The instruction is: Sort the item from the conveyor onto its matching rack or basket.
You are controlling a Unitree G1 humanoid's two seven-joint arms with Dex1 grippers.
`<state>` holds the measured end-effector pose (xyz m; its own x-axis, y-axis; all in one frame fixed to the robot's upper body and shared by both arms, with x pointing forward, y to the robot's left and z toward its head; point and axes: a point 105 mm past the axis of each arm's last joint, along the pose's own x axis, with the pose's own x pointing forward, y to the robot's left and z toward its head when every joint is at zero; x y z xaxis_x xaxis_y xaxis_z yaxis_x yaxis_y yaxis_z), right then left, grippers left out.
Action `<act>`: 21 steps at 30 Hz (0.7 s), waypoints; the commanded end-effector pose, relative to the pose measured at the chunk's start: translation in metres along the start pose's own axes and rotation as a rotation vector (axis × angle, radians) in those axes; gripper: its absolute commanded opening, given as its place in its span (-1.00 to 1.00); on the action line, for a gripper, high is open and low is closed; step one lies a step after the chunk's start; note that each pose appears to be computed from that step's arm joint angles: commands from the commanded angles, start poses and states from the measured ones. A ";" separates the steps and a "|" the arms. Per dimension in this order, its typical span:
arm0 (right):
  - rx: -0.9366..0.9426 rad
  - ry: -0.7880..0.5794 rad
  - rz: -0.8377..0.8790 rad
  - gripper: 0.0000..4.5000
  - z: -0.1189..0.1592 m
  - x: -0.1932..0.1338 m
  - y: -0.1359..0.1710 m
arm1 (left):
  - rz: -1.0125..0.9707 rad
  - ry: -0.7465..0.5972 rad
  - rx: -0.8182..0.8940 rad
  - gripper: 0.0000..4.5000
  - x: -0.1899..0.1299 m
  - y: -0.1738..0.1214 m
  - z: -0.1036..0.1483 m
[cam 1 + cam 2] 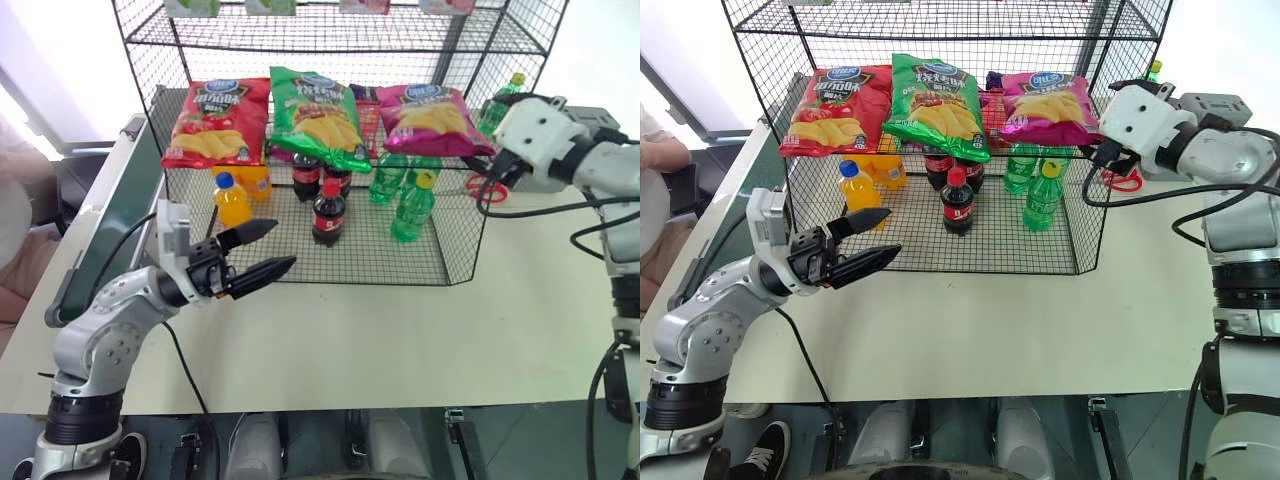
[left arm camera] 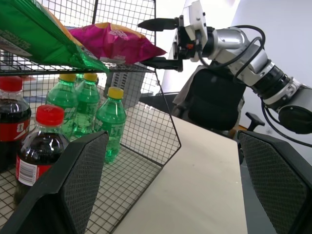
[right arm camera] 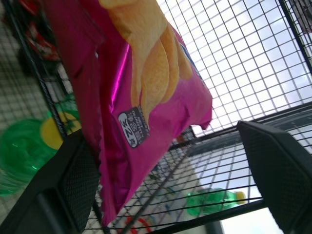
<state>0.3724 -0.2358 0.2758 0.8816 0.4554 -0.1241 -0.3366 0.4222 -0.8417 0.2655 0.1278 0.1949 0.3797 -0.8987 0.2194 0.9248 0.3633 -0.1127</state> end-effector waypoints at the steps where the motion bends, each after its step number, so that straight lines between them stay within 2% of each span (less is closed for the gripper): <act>1: -0.021 -0.050 0.032 0.97 0.010 -0.019 -0.004 | -0.028 -0.019 0.042 1.00 0.003 -0.007 0.008; 8: -0.001 -0.072 0.077 0.97 0.013 -0.050 -0.007 | -0.023 -0.008 0.049 1.00 0.000 -0.005 0.007; 12: 0.105 -0.151 0.084 0.97 0.026 -0.063 -0.011 | -0.021 -0.003 0.050 1.00 -0.002 -0.005 0.006; 14: 0.331 -0.337 0.160 0.97 0.059 -0.075 -0.004 | 0.013 0.009 0.060 1.00 -0.009 0.001 0.008; 16: 0.514 -0.446 0.246 0.97 0.081 -0.085 0.006 | 0.061 0.038 0.073 1.00 -0.017 0.009 0.008; 17: 0.609 -0.462 0.340 0.97 0.088 -0.086 0.024 | 0.087 0.054 0.095 1.00 -0.022 0.014 0.010; 19: 0.686 -0.463 0.462 0.97 0.096 -0.083 0.060 | 0.140 0.072 0.149 1.00 -0.031 0.025 0.017; 21: 0.735 -0.463 0.486 0.97 0.099 -0.078 0.078 | 0.185 0.098 0.192 1.00 -0.036 0.032 0.018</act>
<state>0.2506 -0.1713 0.2722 0.4514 0.8917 -0.0347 -0.8744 0.4342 -0.2165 0.2801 0.1693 0.1908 0.5215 -0.8464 0.1081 0.8527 0.5215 -0.0299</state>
